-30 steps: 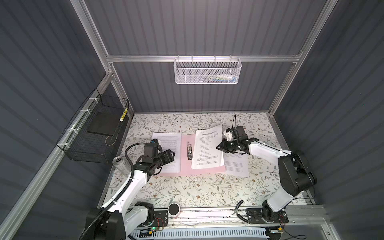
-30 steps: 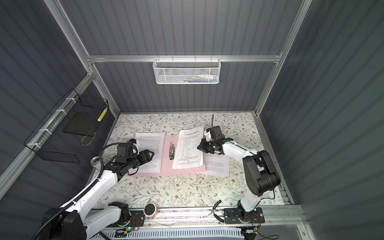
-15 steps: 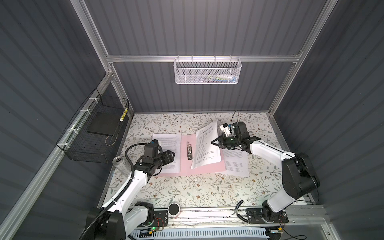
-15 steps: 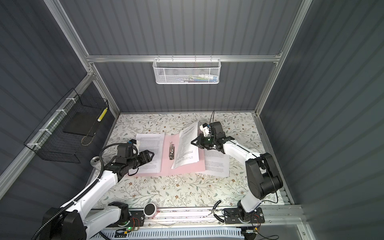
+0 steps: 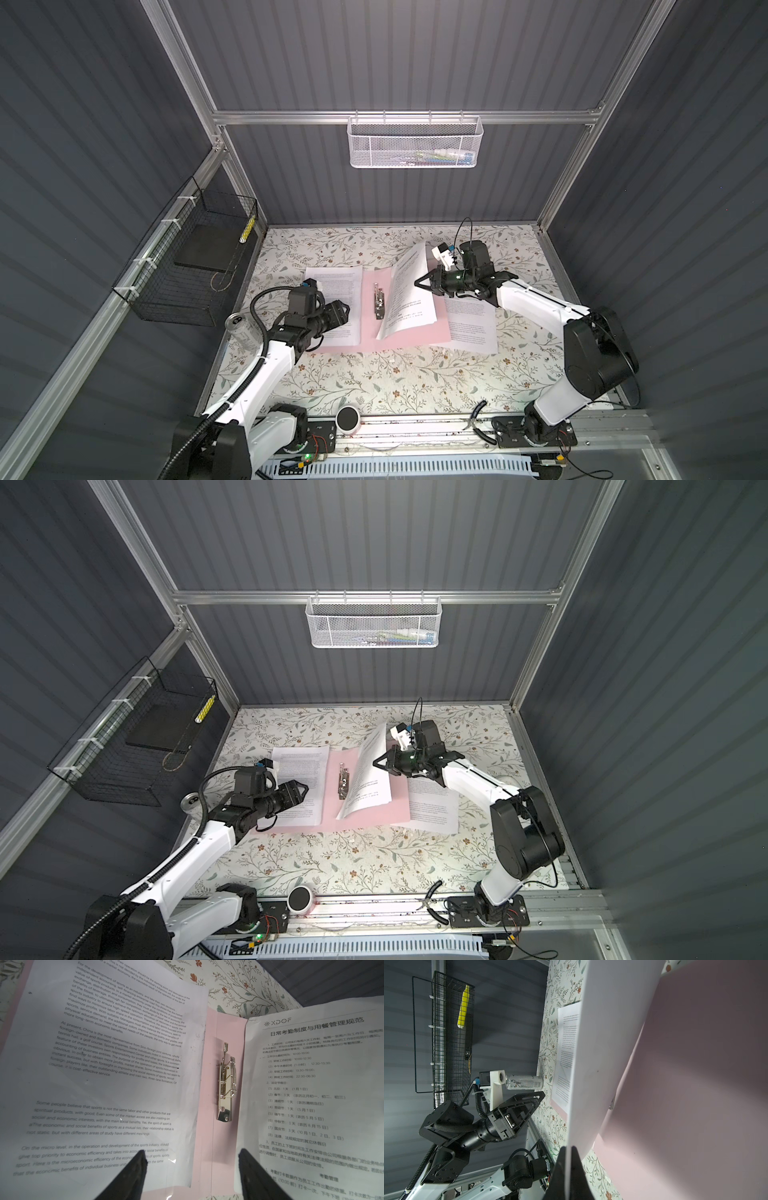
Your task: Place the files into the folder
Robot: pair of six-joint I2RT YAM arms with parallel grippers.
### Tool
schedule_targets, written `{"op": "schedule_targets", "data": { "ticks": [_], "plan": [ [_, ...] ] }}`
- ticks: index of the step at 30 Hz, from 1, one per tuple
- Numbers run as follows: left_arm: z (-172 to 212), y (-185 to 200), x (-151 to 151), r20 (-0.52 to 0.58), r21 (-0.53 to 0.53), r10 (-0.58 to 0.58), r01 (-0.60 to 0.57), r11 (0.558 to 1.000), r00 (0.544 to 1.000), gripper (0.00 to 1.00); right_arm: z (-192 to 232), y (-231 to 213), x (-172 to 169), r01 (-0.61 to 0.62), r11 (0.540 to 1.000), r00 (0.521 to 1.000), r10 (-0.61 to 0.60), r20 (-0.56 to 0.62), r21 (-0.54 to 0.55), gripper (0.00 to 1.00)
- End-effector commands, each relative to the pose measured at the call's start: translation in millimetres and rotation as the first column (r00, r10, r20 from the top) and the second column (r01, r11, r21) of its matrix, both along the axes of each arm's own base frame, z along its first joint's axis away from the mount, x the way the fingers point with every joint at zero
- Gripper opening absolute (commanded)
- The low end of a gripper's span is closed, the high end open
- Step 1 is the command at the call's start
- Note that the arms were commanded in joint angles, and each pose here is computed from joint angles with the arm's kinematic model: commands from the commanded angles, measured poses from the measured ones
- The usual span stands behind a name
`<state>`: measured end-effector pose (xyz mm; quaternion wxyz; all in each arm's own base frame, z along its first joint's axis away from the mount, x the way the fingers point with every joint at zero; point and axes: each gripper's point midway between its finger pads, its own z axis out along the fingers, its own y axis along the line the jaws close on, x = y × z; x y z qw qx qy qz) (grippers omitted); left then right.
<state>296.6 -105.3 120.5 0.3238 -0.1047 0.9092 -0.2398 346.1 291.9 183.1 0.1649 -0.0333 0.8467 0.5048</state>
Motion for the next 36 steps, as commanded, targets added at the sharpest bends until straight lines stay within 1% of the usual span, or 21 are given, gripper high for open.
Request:
{"op": "schedule_targets", "data": {
  "ticks": [1,11,17,19,24,26,29,32,34,36],
  "plan": [
    [-1,-2,-1,0.003,0.007,-0.019,0.019,1.000,1.000,0.71,21,8,0,-0.033,0.999,0.998,0.031,0.056,0.034,0.00],
    [-2,-2,-1,0.002,0.009,-0.019,0.019,1.000,1.000,0.71,34,21,-5,-0.083,0.996,0.990,0.079,0.113,0.032,0.00],
    [-4,-2,-1,-0.002,0.009,-0.020,0.020,1.000,1.000,0.71,41,26,-8,-0.107,0.994,0.983,0.104,0.151,0.011,0.00],
    [-5,-2,-1,-0.005,0.010,-0.020,0.020,1.000,1.000,0.71,33,24,-7,-0.098,0.995,0.984,0.100,0.148,-0.018,0.00],
    [-6,-2,-2,-0.004,0.010,-0.020,0.020,1.000,1.000,0.71,-19,1,8,-0.006,0.988,0.993,0.024,0.119,-0.156,0.00],
    [-6,-1,-2,-0.005,0.013,-0.019,0.019,1.000,1.000,0.71,-32,-6,10,0.006,0.987,0.995,0.010,0.100,-0.163,0.00],
    [-6,0,-2,0.000,0.017,-0.019,0.019,1.000,1.000,0.71,-44,-17,14,0.033,0.981,0.995,-0.013,0.102,-0.190,0.00],
    [-8,-1,-1,-0.004,0.016,-0.020,0.020,1.000,1.000,0.70,-63,-27,16,0.017,0.974,0.999,-0.006,0.048,-0.227,0.00],
    [-10,-2,-1,-0.010,0.017,-0.024,0.024,1.000,1.000,0.70,-73,-33,17,0.021,0.967,0.999,-0.012,0.036,-0.255,0.00],
    [-11,-1,-1,-0.009,0.017,-0.021,0.022,1.000,1.000,0.70,-75,-37,17,0.021,0.965,0.999,-0.012,0.037,-0.262,0.00]
  ]
}}
